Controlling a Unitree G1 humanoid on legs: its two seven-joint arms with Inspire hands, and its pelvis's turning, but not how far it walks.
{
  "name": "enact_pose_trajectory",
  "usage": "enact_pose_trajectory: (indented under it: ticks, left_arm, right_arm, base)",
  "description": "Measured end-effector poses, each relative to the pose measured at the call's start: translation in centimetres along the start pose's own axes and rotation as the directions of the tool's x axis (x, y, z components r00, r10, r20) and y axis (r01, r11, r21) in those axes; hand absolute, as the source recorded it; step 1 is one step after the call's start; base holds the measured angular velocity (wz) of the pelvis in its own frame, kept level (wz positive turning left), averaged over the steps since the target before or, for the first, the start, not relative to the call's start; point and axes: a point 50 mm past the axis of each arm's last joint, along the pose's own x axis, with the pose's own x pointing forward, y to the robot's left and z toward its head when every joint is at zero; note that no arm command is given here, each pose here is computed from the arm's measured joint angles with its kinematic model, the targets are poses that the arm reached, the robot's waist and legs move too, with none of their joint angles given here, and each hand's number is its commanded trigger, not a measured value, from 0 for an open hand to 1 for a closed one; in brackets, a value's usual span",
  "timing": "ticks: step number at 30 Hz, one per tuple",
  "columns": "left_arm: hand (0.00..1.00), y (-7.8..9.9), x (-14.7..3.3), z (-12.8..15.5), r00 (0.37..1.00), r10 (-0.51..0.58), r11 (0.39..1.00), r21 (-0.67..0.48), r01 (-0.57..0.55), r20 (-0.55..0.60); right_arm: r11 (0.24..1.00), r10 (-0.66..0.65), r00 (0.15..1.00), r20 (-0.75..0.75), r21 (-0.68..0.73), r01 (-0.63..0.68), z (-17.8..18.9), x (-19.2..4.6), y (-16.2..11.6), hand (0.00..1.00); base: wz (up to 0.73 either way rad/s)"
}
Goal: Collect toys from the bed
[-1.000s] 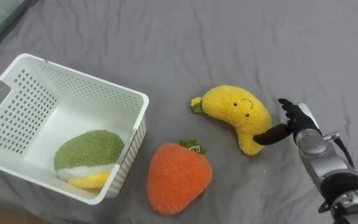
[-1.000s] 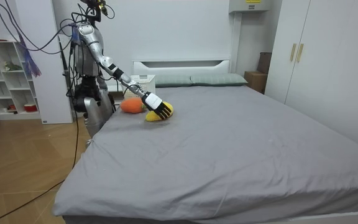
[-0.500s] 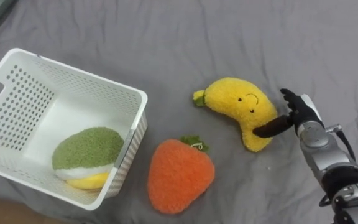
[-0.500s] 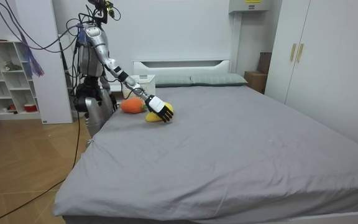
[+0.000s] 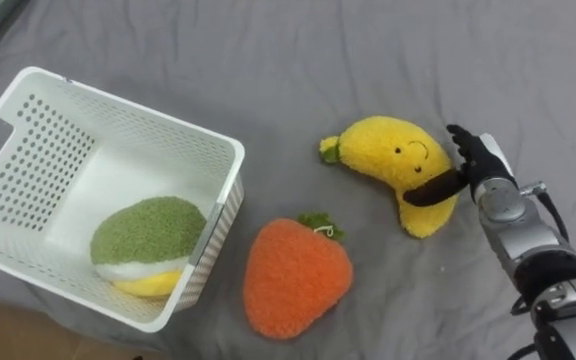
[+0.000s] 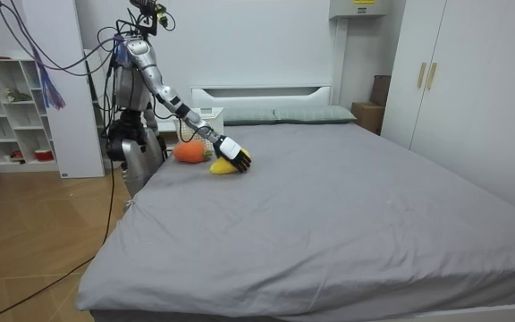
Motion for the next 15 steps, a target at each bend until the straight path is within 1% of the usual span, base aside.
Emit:
enact_pose_trajectory:
  ticks: [1, 11, 15]
  left_arm:
    - [0.0, 0.0, 0.0, 0.1, 1.0, 0.0, 1.0, 0.001, 0.0, 0.003]
    - [0.0, -0.1, 0.1, 0.5, 1.0, 0.001, 1.0, 0.0, -0.001, 0.019]
    - [0.0, -0.2, 0.1, 0.5, 1.0, -0.001, 1.0, -0.001, 0.001, 0.026]
  right_arm:
    - [1.0, 0.01, 1.0, 0.006, -0.024, -0.01, 0.1, 0.0, 0.3, 0.99]
    - [0.998, 0.017, 0.999, 0.05, -0.054, -0.014, 1.4, 0.1, 0.7, 1.0]
    - [0.996, 0.061, 0.997, 0.055, -0.075, -0.057, 1.4, 0.0, 1.9, 1.0]
  base:
    - [0.06]
    - [-0.03]
    - [0.0]
